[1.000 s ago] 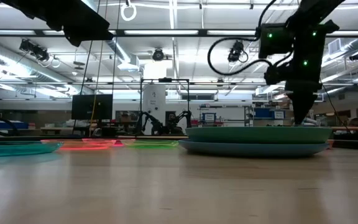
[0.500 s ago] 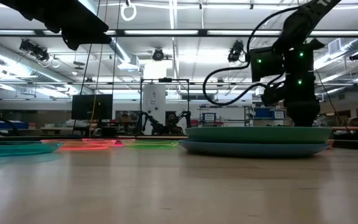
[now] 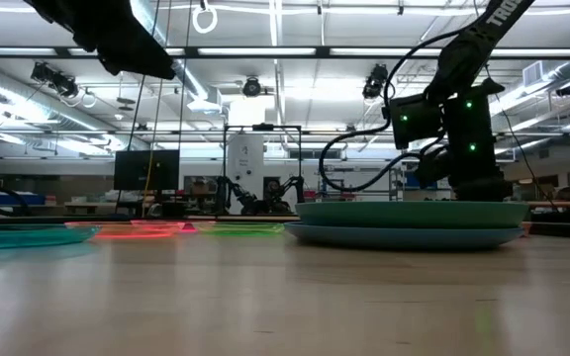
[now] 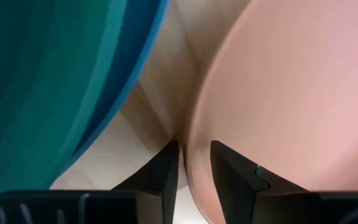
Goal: Stack plastic plates
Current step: Stack the brown plate on top of the dark blue plate
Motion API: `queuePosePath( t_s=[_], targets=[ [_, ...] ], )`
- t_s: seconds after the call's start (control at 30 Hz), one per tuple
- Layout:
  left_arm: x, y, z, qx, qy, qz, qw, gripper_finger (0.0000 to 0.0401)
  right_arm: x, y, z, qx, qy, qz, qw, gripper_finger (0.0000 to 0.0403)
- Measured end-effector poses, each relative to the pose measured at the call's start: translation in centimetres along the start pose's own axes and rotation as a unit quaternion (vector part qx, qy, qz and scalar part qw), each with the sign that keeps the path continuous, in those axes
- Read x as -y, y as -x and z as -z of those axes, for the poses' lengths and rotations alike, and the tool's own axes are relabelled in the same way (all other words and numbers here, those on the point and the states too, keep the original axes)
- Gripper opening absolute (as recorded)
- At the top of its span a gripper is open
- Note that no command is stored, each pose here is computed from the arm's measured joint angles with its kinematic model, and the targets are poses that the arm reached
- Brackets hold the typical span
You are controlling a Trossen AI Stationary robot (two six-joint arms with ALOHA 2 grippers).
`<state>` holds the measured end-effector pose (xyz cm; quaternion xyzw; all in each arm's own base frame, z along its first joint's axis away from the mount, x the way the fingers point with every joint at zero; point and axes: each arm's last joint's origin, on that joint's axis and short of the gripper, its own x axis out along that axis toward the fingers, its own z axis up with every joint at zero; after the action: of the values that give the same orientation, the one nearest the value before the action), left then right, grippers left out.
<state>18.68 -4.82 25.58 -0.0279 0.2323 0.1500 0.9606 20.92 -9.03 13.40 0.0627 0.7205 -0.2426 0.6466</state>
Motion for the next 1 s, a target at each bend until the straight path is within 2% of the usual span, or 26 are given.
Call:
queuePosePath(
  t_s=[0.43, 0.73, 1.0],
  targets=[
    [0.2, -0.4, 0.2, -0.006, -0.023, -0.002, 1.000, 0.0174, 0.1, 0.1, 0.0, 0.011, 0.000, 0.003, 1.000, 0.0021],
    [0.2, -0.4, 0.2, -0.007, -0.024, -0.002, 1.000, 0.0174, -0.3, 0.4, 0.3, -0.003, 0.009, 0.002, 1.000, 0.0021],
    [0.2, -0.4, 0.2, -0.007, -0.024, -0.002, 1.000, 0.0174, -1.0, 3.1, -0.7, 0.000, 0.017, 0.003, 1.000, 0.0020]
  ],
)
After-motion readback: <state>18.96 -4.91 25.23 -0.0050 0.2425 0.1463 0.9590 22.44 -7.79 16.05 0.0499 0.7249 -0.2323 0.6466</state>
